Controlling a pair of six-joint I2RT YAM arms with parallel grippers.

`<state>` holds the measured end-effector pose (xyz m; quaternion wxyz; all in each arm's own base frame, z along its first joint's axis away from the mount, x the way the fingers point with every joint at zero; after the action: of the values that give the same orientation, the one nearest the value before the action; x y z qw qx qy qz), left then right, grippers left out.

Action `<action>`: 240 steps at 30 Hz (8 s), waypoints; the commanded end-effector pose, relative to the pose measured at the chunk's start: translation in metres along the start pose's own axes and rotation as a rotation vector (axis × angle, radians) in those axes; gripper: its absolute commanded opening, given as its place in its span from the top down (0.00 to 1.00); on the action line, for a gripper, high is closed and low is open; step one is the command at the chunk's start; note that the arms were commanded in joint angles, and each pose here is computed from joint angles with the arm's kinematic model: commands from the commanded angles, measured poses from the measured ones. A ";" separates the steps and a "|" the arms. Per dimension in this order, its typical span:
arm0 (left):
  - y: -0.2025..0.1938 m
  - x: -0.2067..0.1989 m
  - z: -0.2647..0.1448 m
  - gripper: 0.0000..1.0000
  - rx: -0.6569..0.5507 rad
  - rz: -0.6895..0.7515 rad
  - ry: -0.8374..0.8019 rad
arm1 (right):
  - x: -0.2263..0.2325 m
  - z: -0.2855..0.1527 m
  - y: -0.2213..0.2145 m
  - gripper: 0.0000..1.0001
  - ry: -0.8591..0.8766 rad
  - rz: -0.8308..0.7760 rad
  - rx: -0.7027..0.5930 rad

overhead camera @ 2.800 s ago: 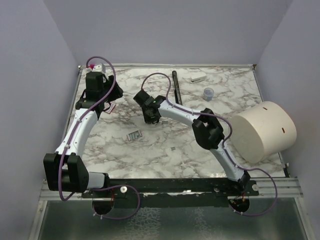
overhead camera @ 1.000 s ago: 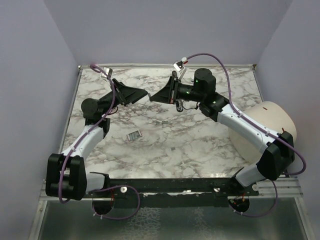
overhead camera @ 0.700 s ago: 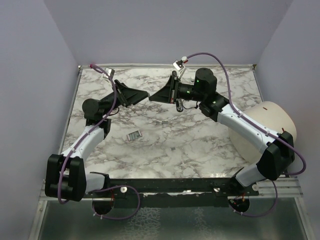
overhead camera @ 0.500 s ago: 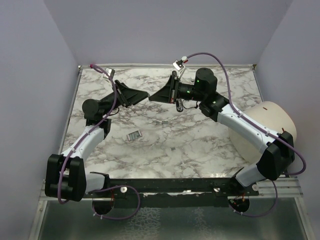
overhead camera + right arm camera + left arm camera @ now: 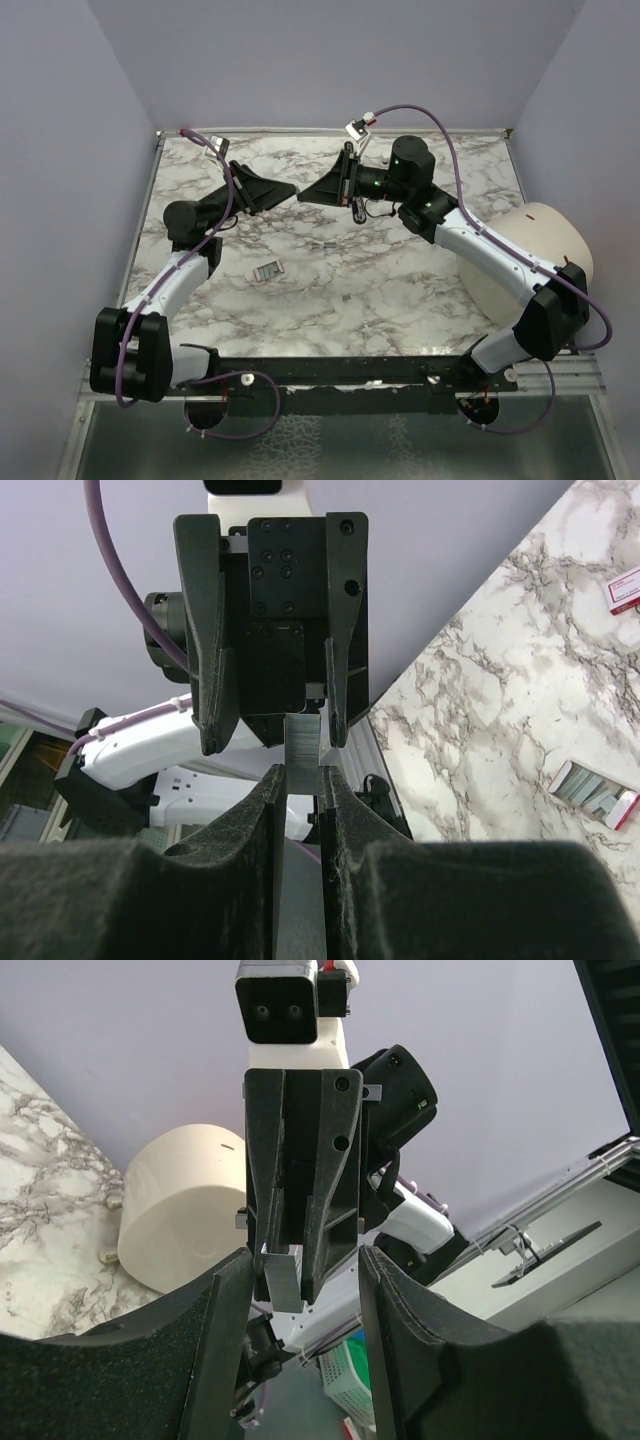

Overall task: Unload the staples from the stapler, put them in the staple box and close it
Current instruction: Place the staple in the staple box.

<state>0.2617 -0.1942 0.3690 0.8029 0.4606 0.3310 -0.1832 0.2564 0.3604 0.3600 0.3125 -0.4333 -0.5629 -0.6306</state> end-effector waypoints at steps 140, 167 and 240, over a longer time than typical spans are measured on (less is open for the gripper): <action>-0.148 0.225 -0.182 0.88 0.603 0.209 1.642 | -0.087 -0.165 0.028 0.00 -0.884 -0.649 -0.338; -0.148 0.228 -0.179 0.87 0.571 0.210 1.653 | -0.087 -0.163 0.026 0.00 -0.871 -0.649 -0.332; -0.145 0.231 -0.177 0.69 0.576 0.251 1.683 | -0.083 -0.161 0.024 0.00 -0.845 -0.648 -0.327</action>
<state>0.2698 -0.1149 0.0462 0.1594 0.6657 0.6981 0.2099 0.2841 0.1890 0.2872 -0.2216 -0.5097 -0.6451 -0.5244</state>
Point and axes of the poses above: each gripper's point midway between its finger pads, its own z axis out along the fingers, its own x axis along the line the jaws close on, y = z × x, the point moved 2 cm from there along -z, back along the fingers, and after that the axes turned 12 degrees about z, right-handed, at the moved point
